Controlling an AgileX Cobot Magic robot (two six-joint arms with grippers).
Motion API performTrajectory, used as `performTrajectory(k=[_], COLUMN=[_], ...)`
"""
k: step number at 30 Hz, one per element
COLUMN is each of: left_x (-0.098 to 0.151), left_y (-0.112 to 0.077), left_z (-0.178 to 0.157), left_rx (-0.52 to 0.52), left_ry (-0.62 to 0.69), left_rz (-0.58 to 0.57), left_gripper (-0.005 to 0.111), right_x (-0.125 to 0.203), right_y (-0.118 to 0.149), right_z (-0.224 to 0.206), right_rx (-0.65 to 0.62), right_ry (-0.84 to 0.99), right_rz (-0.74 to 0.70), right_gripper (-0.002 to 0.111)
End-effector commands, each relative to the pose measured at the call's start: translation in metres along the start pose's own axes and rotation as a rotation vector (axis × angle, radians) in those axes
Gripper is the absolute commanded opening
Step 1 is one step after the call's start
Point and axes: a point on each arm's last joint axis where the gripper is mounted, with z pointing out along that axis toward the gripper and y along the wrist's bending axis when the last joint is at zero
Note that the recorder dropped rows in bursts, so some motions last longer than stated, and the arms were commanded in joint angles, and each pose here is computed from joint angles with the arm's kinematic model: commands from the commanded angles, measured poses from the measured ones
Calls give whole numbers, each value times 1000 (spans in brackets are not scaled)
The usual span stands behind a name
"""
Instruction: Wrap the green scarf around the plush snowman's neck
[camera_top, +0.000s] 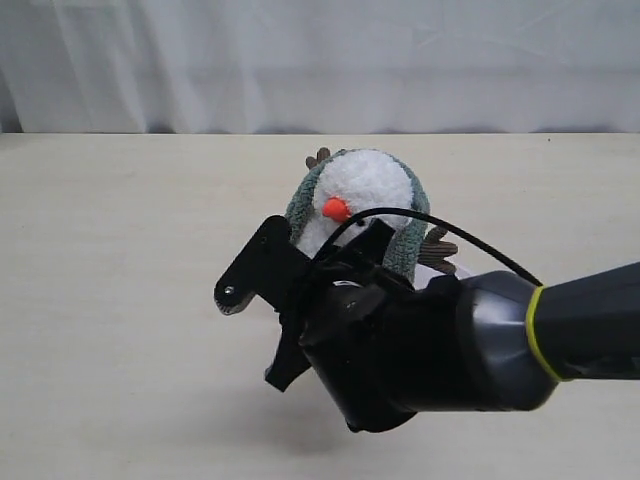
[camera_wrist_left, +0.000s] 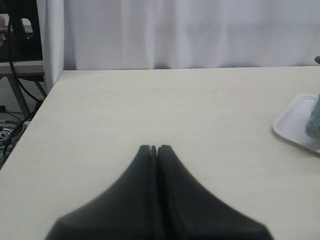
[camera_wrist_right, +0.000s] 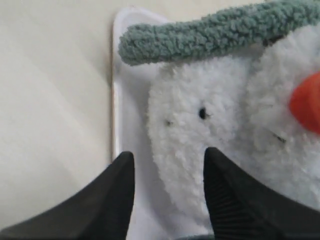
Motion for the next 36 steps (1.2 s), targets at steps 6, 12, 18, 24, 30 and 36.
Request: performTrajectory(k=[6,12,18,24,30,36], left_x=[0,0,0,0,0,0], left_y=[0,0,0,0,0,0], left_z=[0,0,0,0,0,0], left_rx=[-4,-4,-4,-4,-4,-4], left_ry=[-9,-9,-9,-9,-9,-9], left_rz=[-3,-3,-3,-3,-3,-3], left_gripper=[0,0,0,0,0,0], right_x=[-29,-32,-31,-39,-34,-21], right_y=[9,1,-3,-13,4,11], right_z=[3,5,8,8,23,48], right_rx=[-492,-636,-641,-346,-386,-284], right_ry=[-204,-238,31,395,421,466], right_rz=[199,237,119,-48,-41,-90], right_gripper=[42,42,32,33,37,37])
